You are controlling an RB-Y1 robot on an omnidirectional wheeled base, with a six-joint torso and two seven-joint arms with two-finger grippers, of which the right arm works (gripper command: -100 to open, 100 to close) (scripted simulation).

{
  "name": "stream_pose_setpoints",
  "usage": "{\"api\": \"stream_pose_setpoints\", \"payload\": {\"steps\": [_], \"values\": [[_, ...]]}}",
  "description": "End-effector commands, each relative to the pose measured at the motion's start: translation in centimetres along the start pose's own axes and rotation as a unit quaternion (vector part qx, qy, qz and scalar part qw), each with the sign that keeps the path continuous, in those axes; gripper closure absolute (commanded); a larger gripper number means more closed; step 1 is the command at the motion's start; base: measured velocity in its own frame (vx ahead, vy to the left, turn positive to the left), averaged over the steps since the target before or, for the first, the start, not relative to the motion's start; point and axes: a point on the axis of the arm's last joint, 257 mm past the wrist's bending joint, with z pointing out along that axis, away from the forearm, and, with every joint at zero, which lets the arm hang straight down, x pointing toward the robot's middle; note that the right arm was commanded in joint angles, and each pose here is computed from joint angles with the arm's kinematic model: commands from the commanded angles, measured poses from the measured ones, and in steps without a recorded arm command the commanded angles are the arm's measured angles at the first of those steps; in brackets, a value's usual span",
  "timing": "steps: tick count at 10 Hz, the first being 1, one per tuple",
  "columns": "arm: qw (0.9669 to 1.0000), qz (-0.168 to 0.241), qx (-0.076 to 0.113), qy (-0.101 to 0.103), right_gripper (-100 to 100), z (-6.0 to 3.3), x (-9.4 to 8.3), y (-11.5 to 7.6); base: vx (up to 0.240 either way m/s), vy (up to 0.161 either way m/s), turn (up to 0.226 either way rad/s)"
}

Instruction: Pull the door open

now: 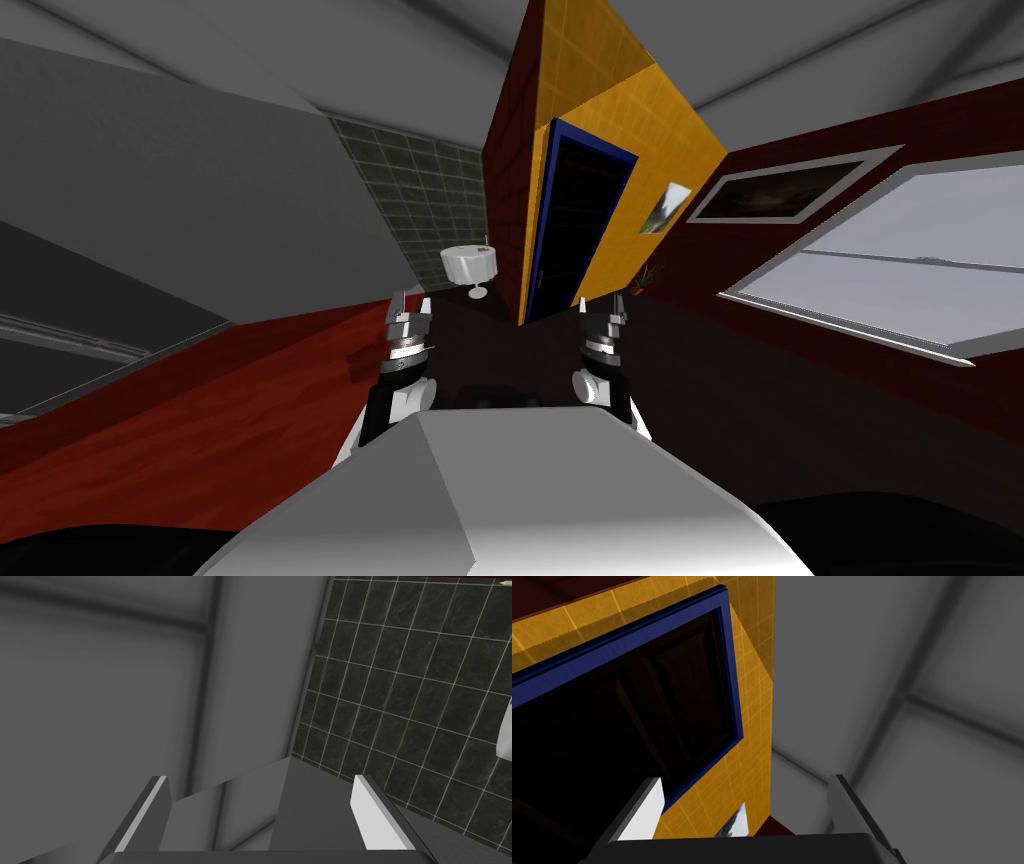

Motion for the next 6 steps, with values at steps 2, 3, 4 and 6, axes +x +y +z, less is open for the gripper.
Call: {"api": "stream_pose_setpoints", "payload": {"steps": [2, 3, 4, 6], "values": [[0.9988, 0.045, 0.017, -0.010, -100, -0.56, -0.9, -2.1, 0.115, -0.085, 0.170], [0.9980, 0.058, 0.021, -0.013, -100, -0.75, -1.1, -2.8, 0.097, -0.095, 0.147], [0.9971, 0.070, 0.026, -0.016, -100, -0.95, -1.3, -3.4, 0.078, -0.081, 0.123], [0.9947, 0.094, 0.035, -0.023, -100, -1.37, -1.8, -4.7, 0.086, -0.087, 0.102]]}}
